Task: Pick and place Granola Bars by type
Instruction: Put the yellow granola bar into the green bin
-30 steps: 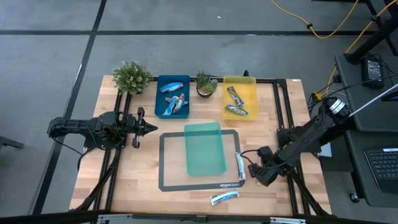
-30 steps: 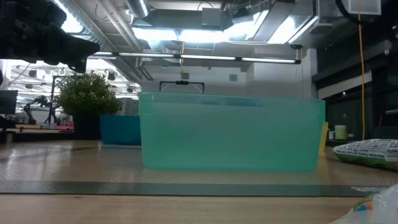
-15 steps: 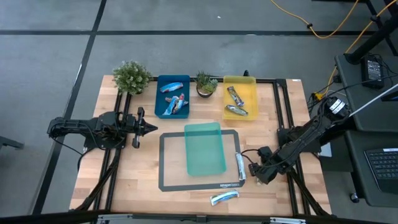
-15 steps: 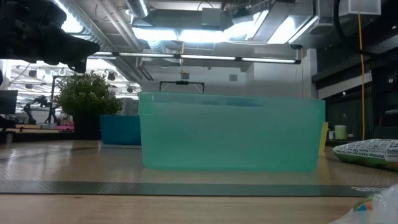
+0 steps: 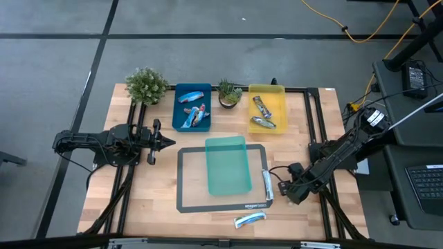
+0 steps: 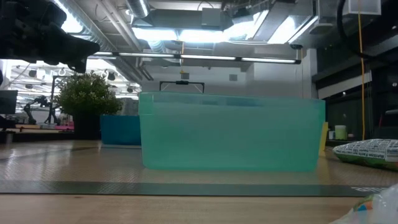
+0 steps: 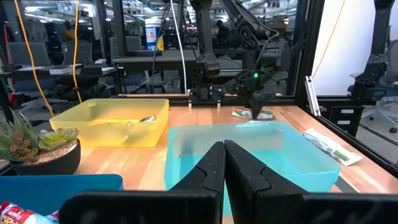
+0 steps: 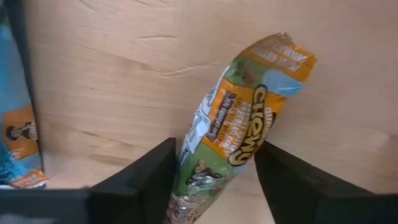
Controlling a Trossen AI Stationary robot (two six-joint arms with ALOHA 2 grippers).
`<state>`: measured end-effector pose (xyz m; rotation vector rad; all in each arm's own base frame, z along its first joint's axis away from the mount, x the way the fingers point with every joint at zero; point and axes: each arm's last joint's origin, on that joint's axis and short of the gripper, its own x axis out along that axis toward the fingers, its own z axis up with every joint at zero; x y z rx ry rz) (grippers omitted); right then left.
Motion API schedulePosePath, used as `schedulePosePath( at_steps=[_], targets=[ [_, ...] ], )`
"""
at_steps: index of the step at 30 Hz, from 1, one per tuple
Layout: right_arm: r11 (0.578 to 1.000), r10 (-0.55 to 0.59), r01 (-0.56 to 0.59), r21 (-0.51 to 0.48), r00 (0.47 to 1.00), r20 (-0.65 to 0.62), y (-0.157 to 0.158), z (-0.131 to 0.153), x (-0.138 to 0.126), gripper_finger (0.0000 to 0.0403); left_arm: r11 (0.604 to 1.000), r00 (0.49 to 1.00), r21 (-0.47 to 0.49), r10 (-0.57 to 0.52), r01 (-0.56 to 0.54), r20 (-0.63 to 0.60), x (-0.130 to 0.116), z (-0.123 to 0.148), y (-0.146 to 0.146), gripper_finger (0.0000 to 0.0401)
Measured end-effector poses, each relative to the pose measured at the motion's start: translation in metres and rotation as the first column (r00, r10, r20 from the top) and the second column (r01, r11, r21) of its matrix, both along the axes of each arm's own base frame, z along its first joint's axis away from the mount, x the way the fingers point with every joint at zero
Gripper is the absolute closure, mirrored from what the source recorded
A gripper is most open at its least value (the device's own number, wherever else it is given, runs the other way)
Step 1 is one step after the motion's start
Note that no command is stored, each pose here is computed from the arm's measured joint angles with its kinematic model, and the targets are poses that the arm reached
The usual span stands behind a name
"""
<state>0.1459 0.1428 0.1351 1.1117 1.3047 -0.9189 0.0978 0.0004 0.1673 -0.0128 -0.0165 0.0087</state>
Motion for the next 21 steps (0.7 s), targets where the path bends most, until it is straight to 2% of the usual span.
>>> schedulePosePath(
  at_steps=[7,14,17,21],
  targets=[
    [1.000,0.003,-0.003,0.003,0.999,0.035,0.003,0.003,0.004,0.0258,1.000,1.000,0.000,0.000,0.000,0.000,0.000,0.000,0.000,0.0393],
    [0.998,0.066,-0.066,0.005,0.997,0.049,0.008,0.015,0.009,0.0309,1.000,1.000,0.000,0.000,0.000,0.000,0.000,0.000,0.000,0.0397],
    [0.995,0.099,-0.099,-0.003,0.994,0.040,0.011,0.028,0.014,0.0326,1.000,1.000,0.000,0.000,0.000,0.000,0.000,0.000,0.000,0.0399],
    [0.988,0.157,-0.156,-0.019,0.987,0.033,0.017,0.060,0.023,0.0341,1.000,1.000,0.000,0.000,0.000,0.000,0.000,0.000,0.000,0.0398]
  ],
)
